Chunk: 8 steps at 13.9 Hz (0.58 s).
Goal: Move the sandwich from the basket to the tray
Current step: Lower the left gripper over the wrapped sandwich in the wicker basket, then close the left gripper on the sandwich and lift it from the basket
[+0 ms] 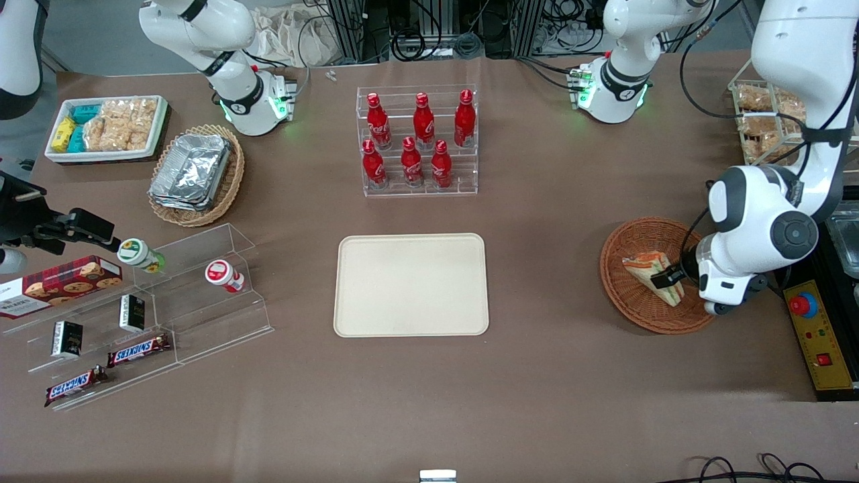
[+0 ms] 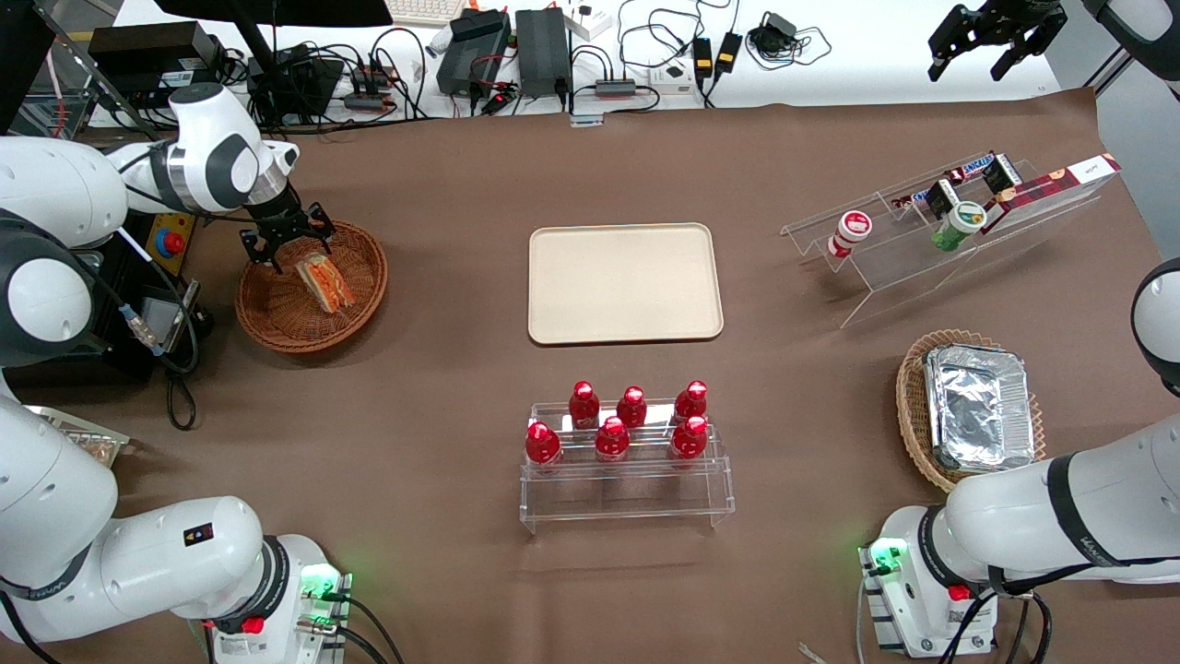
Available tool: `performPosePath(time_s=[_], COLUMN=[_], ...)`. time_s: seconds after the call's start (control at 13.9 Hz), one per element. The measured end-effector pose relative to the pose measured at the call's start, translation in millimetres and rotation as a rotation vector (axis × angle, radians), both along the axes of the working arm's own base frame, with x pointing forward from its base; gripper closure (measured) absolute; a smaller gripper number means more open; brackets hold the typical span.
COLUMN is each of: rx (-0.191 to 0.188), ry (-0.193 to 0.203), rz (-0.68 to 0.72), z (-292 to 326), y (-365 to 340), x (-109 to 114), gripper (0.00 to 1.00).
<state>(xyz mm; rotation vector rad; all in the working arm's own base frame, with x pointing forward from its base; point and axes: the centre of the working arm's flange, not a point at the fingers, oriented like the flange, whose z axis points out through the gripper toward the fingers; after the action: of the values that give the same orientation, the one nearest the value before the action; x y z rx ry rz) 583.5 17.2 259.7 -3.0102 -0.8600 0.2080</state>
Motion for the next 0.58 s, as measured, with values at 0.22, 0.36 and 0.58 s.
performPosePath(time_s=[0.22, 0.36, 0.58], rx=[-0.003, -0.002, -0.001], ry=[-0.005, -0.005, 0.002], rz=[0.026, 0.037, 0.055], z=[-14, -17, -22], y=[2, 1, -2], x=[-1, -3, -8], gripper=[0.0, 0.01, 0.16])
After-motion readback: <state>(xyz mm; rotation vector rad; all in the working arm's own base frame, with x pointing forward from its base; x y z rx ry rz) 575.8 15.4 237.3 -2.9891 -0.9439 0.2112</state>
